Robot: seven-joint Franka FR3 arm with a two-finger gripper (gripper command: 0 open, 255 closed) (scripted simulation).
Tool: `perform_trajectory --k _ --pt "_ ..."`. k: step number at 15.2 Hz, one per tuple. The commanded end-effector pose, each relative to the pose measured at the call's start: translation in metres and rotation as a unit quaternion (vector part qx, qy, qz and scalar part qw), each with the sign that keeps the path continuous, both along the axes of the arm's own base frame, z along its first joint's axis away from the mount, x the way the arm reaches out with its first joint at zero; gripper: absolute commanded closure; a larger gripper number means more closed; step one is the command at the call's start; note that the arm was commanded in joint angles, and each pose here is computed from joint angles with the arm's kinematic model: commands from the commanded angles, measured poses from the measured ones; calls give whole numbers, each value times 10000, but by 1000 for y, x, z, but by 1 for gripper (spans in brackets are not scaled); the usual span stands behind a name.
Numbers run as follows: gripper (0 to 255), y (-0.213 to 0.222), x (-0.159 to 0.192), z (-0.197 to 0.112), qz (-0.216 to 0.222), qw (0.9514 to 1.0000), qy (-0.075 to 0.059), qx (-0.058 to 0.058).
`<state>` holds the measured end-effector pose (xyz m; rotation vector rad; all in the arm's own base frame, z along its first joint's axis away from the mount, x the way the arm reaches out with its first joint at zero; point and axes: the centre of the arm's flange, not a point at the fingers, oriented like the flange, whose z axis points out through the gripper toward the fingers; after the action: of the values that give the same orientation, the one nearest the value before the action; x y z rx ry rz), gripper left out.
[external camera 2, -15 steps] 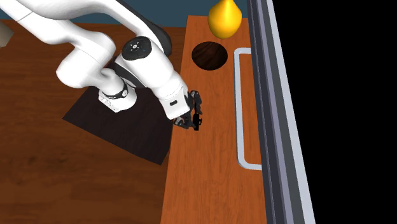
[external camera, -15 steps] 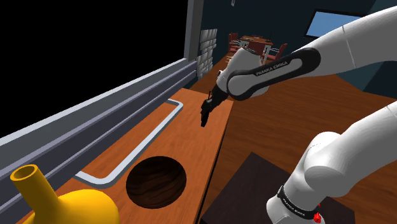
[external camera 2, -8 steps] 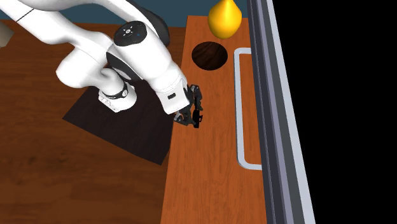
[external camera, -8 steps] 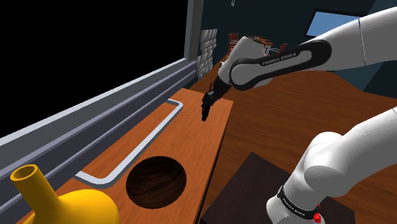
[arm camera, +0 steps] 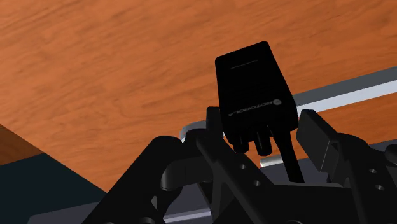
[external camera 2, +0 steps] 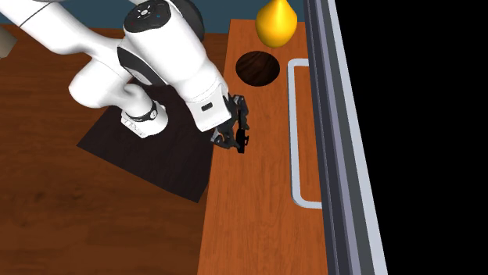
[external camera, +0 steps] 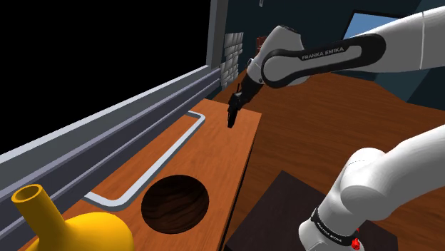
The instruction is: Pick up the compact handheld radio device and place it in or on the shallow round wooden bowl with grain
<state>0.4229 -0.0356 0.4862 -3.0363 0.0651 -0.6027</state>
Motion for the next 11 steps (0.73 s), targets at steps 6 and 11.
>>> perform_trajectory --k 6,11 --pt "255 39 -10 16 -1 10000 2 0" --pt "255 103 -27 14 -1 10000 2 0"
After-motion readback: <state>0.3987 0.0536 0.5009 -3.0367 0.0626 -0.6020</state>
